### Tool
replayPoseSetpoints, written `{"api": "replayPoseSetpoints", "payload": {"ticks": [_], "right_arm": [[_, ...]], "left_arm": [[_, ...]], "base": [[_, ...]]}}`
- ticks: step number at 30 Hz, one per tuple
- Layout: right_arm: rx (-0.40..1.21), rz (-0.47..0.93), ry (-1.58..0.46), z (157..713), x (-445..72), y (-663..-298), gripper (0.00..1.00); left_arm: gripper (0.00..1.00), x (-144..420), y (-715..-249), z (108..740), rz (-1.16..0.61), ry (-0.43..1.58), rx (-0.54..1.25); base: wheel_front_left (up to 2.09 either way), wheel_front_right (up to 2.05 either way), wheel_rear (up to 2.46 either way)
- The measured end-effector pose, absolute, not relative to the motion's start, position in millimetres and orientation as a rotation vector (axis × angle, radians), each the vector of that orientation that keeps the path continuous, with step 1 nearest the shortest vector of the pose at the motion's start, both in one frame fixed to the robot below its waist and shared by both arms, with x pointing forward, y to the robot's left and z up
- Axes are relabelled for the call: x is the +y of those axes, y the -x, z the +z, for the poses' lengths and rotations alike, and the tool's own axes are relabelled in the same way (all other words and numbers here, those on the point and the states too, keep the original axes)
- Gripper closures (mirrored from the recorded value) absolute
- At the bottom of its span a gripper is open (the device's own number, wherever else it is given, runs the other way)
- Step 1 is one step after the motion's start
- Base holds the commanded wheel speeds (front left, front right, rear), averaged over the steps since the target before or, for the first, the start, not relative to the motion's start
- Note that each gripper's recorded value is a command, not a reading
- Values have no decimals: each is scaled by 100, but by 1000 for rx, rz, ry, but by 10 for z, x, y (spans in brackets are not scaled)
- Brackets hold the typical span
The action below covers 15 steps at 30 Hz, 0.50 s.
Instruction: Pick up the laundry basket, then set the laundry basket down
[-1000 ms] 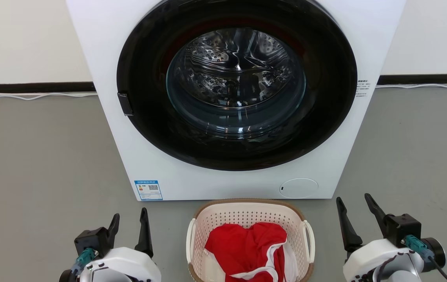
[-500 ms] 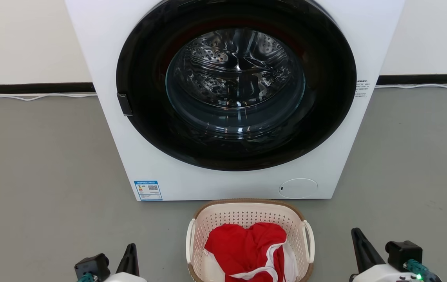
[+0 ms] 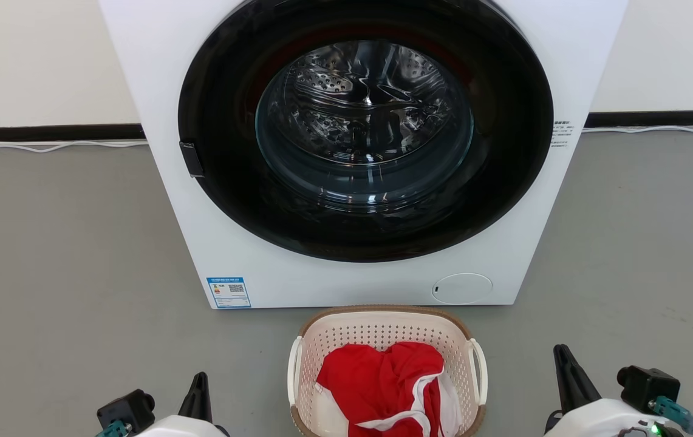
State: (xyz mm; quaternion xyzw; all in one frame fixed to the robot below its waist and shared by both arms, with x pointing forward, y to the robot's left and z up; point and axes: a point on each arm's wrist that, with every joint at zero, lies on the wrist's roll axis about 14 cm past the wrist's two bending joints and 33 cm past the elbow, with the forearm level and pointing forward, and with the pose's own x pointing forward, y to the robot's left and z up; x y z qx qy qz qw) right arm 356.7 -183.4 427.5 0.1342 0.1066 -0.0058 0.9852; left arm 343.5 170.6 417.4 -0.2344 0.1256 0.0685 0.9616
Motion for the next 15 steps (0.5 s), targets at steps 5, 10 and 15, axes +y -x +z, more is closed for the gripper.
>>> {"api": "replayPoseSetpoints", "payload": {"ticks": [5, 10, 15], "right_arm": [[206, -29, -329, 4306, -1857, -3584, 100], [205, -46, -390, 4316, -1878, -3593, 100], [202, -61, -450, 4331, -1896, -3603, 100]], "left_arm": [[100, 1723, -3449, 4187, 149, 528, 253], [100, 1729, -3457, 4185, 154, 580, 262], [100, 1745, -3468, 4192, 164, 631, 264]], "base": [[0, 0, 0], [0, 0, 0], [0, 0, 0]]}}
